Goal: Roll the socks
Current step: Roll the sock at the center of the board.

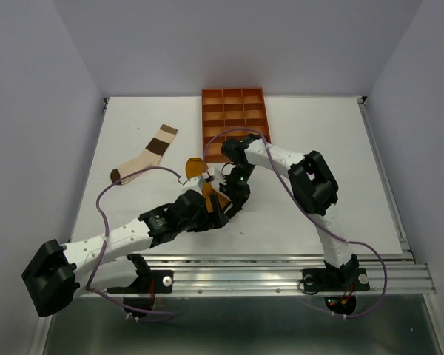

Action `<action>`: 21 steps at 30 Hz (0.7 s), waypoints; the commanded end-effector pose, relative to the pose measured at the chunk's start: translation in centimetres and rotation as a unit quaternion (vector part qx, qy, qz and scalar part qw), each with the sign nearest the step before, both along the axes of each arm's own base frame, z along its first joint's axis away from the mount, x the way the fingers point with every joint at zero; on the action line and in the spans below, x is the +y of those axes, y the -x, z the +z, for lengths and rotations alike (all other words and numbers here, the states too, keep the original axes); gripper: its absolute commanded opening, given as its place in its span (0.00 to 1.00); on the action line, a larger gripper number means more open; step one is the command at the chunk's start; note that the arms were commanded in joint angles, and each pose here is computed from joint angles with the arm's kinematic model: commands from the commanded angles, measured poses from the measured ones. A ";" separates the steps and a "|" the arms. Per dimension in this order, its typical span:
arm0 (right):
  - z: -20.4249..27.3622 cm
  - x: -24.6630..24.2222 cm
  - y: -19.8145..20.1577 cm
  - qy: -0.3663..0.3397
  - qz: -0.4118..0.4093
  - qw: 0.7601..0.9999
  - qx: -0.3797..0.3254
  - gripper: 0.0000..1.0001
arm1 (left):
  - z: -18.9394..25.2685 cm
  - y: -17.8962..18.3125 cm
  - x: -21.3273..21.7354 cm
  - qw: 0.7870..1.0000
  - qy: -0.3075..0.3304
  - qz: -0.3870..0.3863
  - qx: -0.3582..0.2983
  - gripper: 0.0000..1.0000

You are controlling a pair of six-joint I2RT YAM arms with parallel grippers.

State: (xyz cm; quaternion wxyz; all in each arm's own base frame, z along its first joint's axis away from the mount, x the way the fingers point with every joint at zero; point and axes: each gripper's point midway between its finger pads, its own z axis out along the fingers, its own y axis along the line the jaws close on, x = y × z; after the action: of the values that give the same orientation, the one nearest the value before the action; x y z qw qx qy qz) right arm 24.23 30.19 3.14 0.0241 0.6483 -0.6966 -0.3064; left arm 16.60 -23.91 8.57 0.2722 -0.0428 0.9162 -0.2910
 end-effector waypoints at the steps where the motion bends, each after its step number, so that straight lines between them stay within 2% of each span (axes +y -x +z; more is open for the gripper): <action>1: 1.0 1.3 -1.0 -0.011 -0.012 1.000 -0.012 0.05 | 0.9 -1.7 -0.4 0.998 -0.021 0.002 -0.062 0.93; 10: 1.0 1.2 -0.4 -0.017 -0.003 1.000 -0.006 0.05 | -0.2 -3.8 -1.6 0.986 -0.118 -0.047 -0.110 0.93; 15: 1.0 1.2 -0.5 -0.018 -0.005 1.000 -0.009 0.05 | 1.8 -5.3 -3.5 0.979 -0.109 -0.069 -0.156 0.93; 21: 0.9 1.2 -0.4 -0.021 -0.006 1.000 -0.009 0.05 | 0.9 -5.6 -4.9 0.973 -0.128 -0.102 -0.160 0.91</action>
State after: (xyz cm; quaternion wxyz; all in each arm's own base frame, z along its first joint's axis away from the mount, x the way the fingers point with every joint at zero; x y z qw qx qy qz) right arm 24.56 30.60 3.40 0.0196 0.6426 -0.7016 -0.3073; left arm 21.15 -27.29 8.18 0.3603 0.1054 0.9054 -0.1982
